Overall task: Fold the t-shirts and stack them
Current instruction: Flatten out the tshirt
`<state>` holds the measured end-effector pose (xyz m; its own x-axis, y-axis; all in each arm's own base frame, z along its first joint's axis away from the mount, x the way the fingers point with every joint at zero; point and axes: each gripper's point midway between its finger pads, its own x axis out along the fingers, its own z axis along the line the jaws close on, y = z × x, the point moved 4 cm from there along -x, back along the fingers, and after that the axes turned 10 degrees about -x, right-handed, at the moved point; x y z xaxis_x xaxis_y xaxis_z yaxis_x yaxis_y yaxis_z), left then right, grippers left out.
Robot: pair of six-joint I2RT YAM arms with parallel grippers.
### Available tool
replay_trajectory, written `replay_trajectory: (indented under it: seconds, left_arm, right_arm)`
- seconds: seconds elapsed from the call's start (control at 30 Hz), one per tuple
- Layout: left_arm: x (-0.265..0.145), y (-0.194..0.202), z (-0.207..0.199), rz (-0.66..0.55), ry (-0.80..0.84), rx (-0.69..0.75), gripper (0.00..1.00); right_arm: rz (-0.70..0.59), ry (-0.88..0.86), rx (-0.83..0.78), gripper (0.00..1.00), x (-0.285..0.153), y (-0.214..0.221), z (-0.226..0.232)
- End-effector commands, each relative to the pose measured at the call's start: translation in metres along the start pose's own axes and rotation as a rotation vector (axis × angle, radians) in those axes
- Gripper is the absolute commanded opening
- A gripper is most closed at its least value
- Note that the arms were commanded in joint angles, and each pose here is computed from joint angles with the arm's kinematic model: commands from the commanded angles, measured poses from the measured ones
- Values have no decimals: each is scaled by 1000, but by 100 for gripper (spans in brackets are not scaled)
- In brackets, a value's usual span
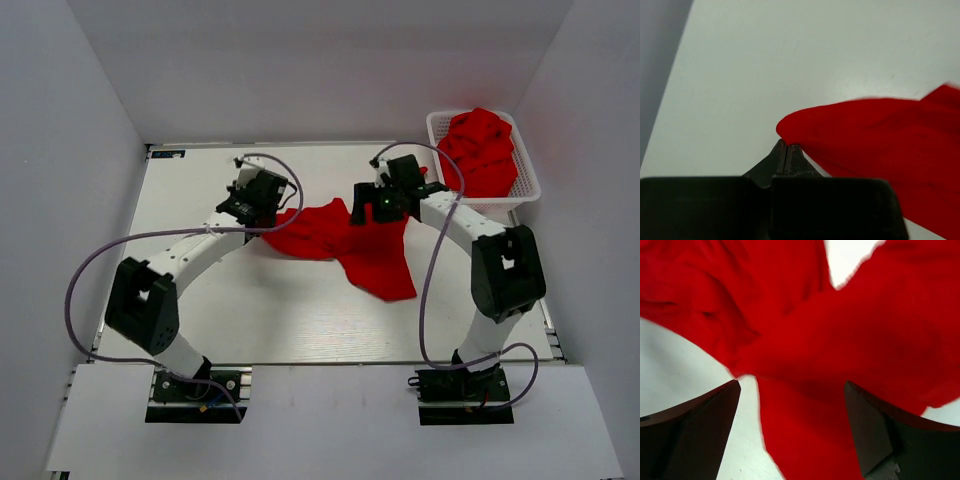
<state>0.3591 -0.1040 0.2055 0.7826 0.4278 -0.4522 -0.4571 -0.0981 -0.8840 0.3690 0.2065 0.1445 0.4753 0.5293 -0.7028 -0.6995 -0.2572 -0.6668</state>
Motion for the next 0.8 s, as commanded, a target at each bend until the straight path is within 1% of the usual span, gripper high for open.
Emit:
replay_trajectory:
  seconds: [0.0, 0.07, 0.1, 0.2, 0.23, 0.3, 0.33, 0.4, 0.43, 0.47, 0.5, 0.53, 0.57, 0.6, 0.63, 0.73, 0.77]
  left_arm:
    - [8, 38, 16, 148, -70, -52, 0]
    - [12, 49, 25, 198, -125, -52, 0]
    - [15, 47, 27, 203, -139, -54, 0]
    - [21, 46, 30, 213, -154, -76, 0]
    - [23, 47, 32, 222, -154, -74, 0]
    - [21, 46, 28, 237, -118, -82, 0]
    - [20, 39, 25, 234, -74, -113, 0]
    - [17, 41, 20, 248, -19, -120, 0]
    - [14, 43, 14, 272, 38, -127, 0]
    - [12, 44, 12, 267, 74, -138, 0]
    - [9, 46, 12, 279, 90, -140, 0]
    - [7, 47, 8, 289, 127, -153, 0]
    - [5, 51, 9, 296, 139, -156, 0]
    - [3, 53, 10, 302, 148, -157, 0]
    - [-1, 51, 9, 297, 179, -163, 0]
    - [-6, 53, 9, 305, 212, -174, 0]
    - [-9, 58, 13, 314, 218, -172, 0]
  right_arm:
    - [-145, -56, -62, 90, -30, -43, 17]
    - [-171, -5, -55, 90, -33, -47, 10]
    - [-192, 16, -48, 90, -41, -51, 9]
    - [-166, 123, -30, 90, -44, -46, -5]
    - [-123, 170, -1, 90, -46, -36, -12]
    - [-101, 235, 27, 90, -52, -27, -20]
    - [-43, 248, 63, 90, -51, -6, -22]
    - [-21, 249, 84, 90, -58, 11, -19]
    - [-16, 243, 91, 90, -63, 16, -17]
    - [37, 225, 102, 90, -59, 37, -14]
    - [76, 228, 118, 90, -62, 48, -13]
    - [91, 235, 135, 90, -68, 56, -10]
    - [157, 253, 170, 90, -67, 82, -11]
    - [182, 266, 192, 90, -68, 92, -10]
    - [167, 265, 199, 90, -76, 96, -7]
    - [251, 258, 239, 90, -76, 146, 2]
    - [236, 247, 243, 90, -81, 148, 8]
